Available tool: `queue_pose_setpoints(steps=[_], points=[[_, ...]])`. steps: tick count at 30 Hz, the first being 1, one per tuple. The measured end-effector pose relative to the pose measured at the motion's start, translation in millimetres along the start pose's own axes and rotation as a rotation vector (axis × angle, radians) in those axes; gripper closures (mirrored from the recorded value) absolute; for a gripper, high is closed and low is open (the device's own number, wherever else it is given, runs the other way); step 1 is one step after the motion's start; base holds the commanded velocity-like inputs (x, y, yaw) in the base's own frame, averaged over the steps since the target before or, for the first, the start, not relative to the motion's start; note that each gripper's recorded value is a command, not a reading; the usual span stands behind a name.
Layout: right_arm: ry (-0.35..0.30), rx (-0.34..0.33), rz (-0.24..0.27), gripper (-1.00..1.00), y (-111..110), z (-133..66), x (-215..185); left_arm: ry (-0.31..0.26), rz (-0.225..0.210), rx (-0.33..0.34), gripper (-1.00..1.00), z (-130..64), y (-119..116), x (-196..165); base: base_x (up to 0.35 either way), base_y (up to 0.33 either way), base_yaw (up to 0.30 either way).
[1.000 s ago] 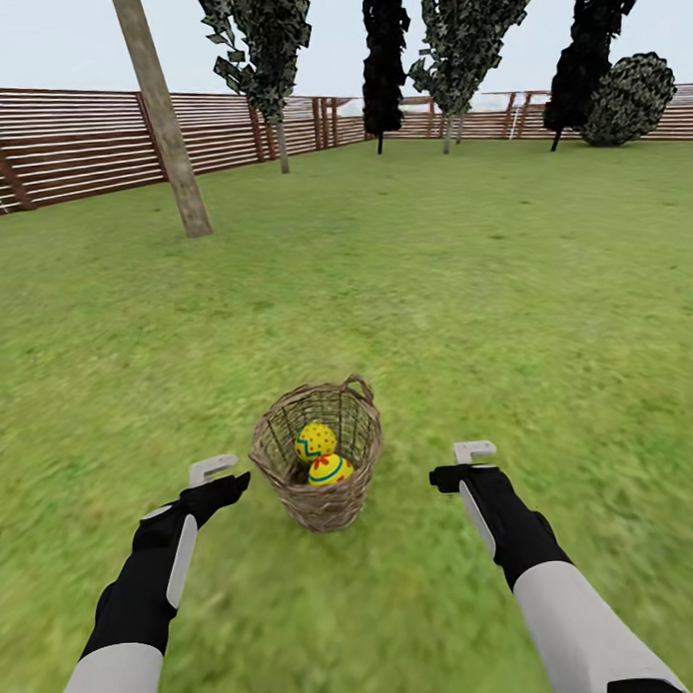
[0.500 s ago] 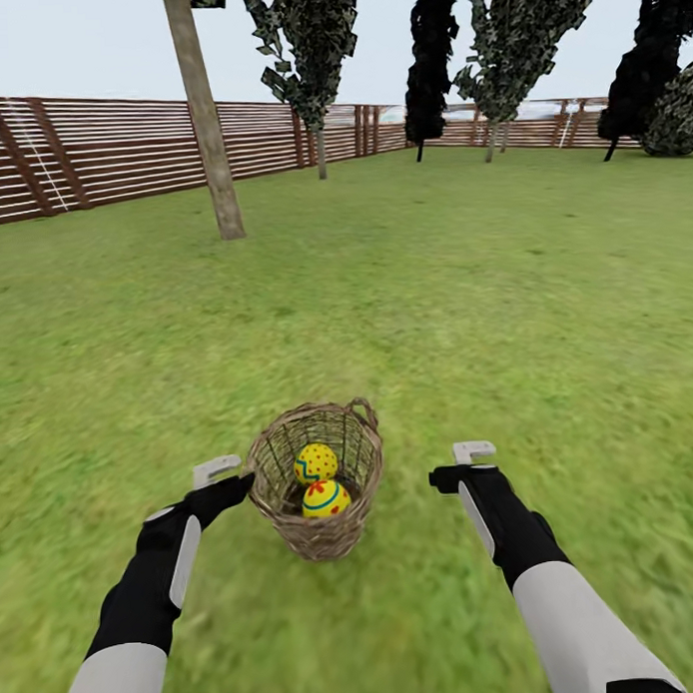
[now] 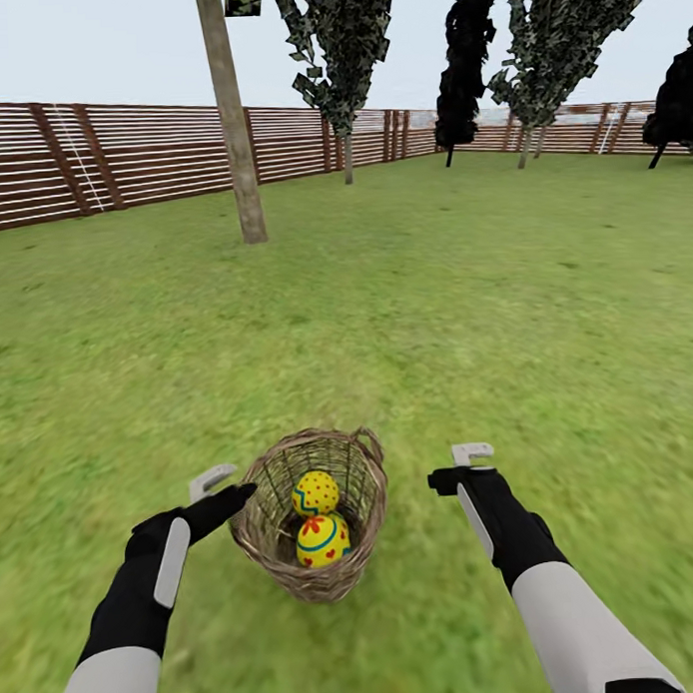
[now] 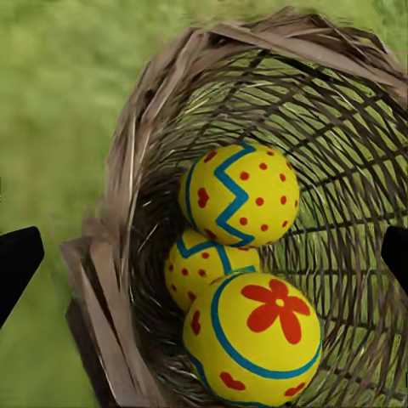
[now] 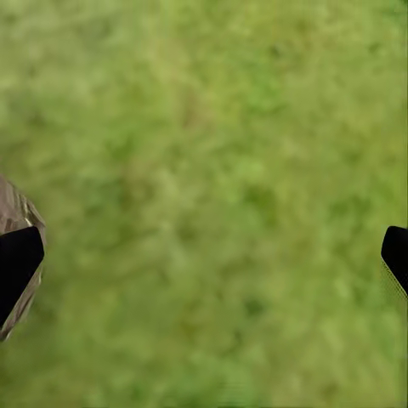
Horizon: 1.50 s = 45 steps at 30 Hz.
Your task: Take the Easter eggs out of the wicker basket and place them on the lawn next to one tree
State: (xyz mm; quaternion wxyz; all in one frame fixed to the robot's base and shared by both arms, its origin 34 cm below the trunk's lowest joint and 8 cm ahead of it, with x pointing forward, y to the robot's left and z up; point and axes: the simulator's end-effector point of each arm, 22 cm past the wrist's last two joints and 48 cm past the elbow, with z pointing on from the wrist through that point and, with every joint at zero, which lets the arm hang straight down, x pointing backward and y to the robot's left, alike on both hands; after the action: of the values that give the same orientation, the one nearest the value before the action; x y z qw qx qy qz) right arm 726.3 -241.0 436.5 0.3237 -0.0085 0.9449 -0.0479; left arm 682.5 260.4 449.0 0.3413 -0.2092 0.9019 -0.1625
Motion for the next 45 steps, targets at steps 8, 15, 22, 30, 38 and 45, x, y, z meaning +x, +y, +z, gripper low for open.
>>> queue_pose_setpoints(steps=[8,15,22,30,38,45], points=[[0.002,0.004,-0.004,-1.00,1,-0.3,2,0.006,-0.061,-0.027,-1.00,-1.0,20,5,0.039,-0.019,0.144],[-0.002,0.009,0.001,-1.00,-2,-0.7,0,0.115,-0.106,-0.061,-1.00,12.9,37,54,0.009,-0.010,0.021],[-0.003,0.007,0.003,-1.00,-2,-1.0,0,0.139,-0.110,-0.066,-1.00,15.2,38,65,0.159,-0.195,0.001],[-0.002,0.004,0.001,-1.00,-1,-0.6,1,0.144,-0.122,-0.048,-1.00,17.5,28,70,0.009,-0.010,0.000],[-0.001,0.004,0.001,-1.00,-1,3.8,7,0.127,-0.130,-0.040,-1.00,19.8,29,68,0.000,0.000,0.000],[0.001,0.005,0.001,-1.00,-2,4.2,8,0.129,-0.130,-0.046,-1.00,19.5,33,68,0.000,0.000,0.000]])
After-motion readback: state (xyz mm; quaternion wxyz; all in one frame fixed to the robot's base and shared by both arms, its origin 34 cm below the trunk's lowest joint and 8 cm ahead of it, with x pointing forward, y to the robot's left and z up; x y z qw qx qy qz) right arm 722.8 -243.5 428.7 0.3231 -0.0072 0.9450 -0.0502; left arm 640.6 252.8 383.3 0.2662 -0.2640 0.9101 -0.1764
